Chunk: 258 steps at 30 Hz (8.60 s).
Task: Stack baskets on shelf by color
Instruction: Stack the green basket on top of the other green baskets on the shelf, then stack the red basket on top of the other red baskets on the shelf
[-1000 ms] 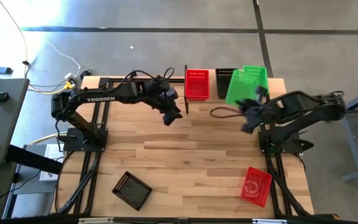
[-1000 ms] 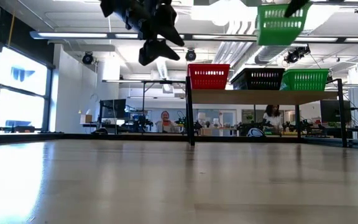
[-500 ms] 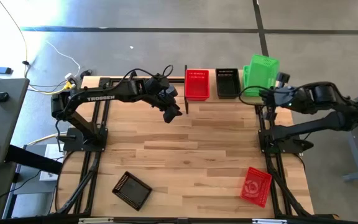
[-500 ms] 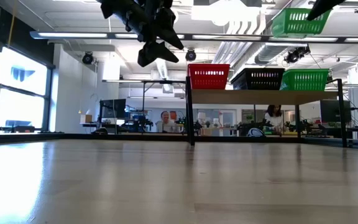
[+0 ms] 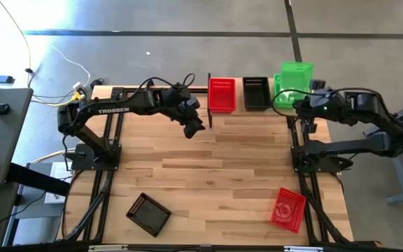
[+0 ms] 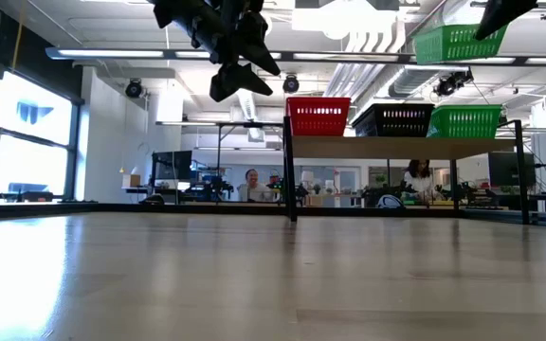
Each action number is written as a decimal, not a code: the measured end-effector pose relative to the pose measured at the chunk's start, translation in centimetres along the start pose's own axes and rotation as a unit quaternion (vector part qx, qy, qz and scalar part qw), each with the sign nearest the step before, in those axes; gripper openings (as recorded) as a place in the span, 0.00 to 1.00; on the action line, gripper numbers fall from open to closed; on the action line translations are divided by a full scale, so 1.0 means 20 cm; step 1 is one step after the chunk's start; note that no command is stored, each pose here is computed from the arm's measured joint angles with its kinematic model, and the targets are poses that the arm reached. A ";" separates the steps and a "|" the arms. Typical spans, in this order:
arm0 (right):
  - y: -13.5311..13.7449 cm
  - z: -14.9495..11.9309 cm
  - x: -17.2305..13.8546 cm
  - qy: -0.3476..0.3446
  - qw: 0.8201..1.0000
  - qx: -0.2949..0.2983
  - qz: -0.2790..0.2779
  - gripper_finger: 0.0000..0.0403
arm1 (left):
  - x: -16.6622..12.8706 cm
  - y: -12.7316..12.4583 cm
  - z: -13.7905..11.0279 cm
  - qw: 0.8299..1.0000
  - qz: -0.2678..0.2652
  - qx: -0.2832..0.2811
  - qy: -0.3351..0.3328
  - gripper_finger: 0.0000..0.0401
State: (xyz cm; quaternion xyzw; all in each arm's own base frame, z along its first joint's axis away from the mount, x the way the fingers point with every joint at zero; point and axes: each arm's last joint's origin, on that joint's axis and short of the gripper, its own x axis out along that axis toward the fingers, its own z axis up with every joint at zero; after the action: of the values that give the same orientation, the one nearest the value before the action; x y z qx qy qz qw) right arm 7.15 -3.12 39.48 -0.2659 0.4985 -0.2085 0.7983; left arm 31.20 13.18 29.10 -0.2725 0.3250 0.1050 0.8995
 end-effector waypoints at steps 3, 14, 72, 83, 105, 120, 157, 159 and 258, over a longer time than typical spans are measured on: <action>-0.01 0.00 0.01 0.000 1.000 0.008 0.012 0.00 | 0.00 0.00 0.00 1.000 0.000 0.000 0.000 0.44; -0.04 0.02 0.03 -0.012 0.998 0.067 0.008 0.00 | 0.00 0.00 0.00 1.000 -0.001 0.000 0.000 0.44; -0.29 -0.05 0.47 0.110 0.978 0.054 0.169 0.00 | -0.01 0.04 0.01 0.999 0.007 0.044 -0.004 0.44; -0.29 -0.05 0.47 0.120 0.975 0.084 0.167 0.00 | -0.01 0.04 0.01 0.999 0.007 0.044 -0.004 0.44; -0.26 -0.07 0.41 0.126 0.968 0.158 0.150 0.28 | -0.01 0.04 0.01 0.999 0.008 0.043 -0.004 0.44; -0.29 -0.05 0.53 0.175 0.942 0.227 0.175 0.28 | -0.01 0.04 0.01 0.999 0.008 0.043 -0.005 0.44; -0.20 -0.03 0.39 0.207 0.928 0.285 0.122 0.28 | -0.02 0.03 0.00 1.000 0.009 0.018 0.004 0.44; -0.17 -0.01 0.37 0.202 0.927 0.288 0.128 0.28 | -0.05 0.03 -0.01 1.000 0.012 0.011 0.017 0.44; 1.14 0.13 0.09 0.291 0.859 0.250 0.340 0.28 | -0.17 -0.68 -0.53 0.965 -0.009 0.183 0.187 0.44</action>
State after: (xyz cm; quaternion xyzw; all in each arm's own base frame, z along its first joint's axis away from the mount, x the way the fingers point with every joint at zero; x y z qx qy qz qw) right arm 11.87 14.00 24.76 0.2011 0.6985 -0.1091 0.6781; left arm 28.04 -4.12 30.29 -0.1208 0.4989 -0.0178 0.8580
